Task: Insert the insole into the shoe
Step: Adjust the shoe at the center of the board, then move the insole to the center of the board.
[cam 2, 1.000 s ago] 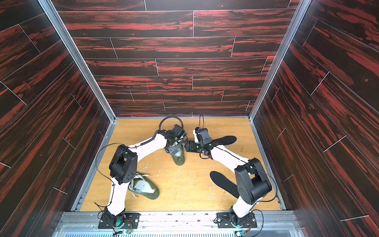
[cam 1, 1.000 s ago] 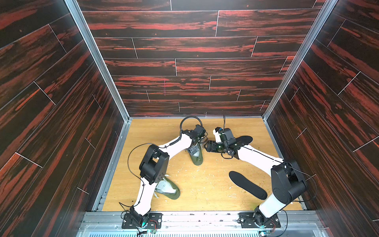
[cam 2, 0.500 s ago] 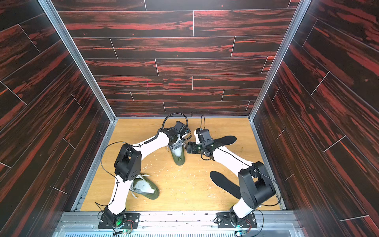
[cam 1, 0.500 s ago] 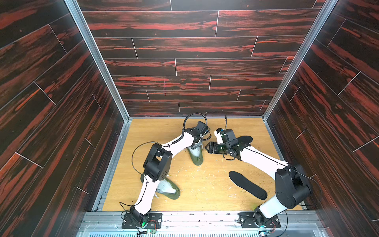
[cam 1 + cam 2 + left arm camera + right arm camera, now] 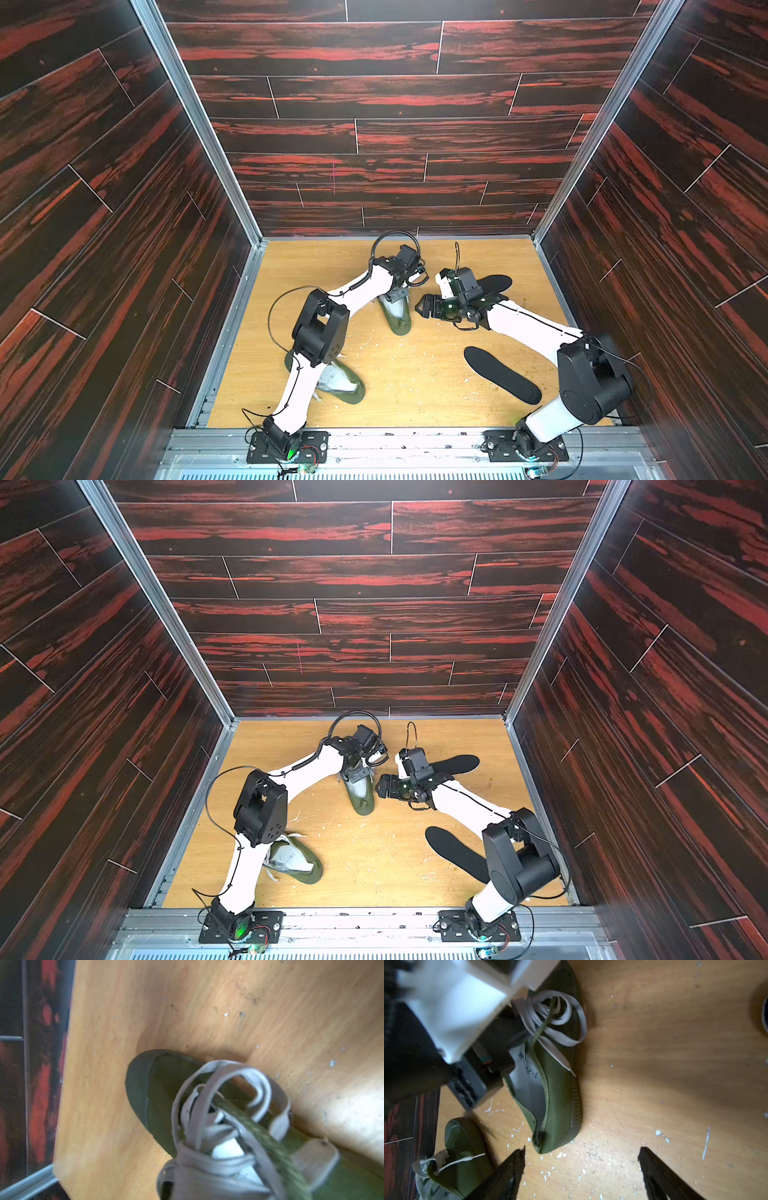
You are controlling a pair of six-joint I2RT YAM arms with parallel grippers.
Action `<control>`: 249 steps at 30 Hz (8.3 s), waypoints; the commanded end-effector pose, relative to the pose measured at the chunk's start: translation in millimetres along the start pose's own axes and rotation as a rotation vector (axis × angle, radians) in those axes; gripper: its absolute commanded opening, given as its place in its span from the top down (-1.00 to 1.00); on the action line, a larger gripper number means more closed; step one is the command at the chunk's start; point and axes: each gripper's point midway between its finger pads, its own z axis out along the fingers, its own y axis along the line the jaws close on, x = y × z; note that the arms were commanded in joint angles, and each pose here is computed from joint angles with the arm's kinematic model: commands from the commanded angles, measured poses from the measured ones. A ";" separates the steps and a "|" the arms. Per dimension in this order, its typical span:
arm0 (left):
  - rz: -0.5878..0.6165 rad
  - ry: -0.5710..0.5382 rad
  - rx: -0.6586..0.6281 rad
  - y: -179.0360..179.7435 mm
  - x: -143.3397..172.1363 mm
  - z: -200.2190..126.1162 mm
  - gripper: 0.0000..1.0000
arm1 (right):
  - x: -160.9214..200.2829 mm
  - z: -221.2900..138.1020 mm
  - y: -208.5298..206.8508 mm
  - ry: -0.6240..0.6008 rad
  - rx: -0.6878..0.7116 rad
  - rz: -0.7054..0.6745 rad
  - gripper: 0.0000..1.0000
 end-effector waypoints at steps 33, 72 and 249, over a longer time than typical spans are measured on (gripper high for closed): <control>-1.092 0.097 0.203 -35.2 24.3 -46.8 0.92 | -2.8 42.0 -24.9 0.077 0.295 -0.090 -0.80; -1.232 0.016 0.123 -30.5 44.7 -50.7 0.93 | -26.2 -3.4 -21.0 0.062 0.191 0.014 -0.37; -0.874 -0.085 0.409 -123.7 -13.9 -118.2 -0.37 | 85.7 -37.4 -102.2 0.257 0.332 0.213 0.06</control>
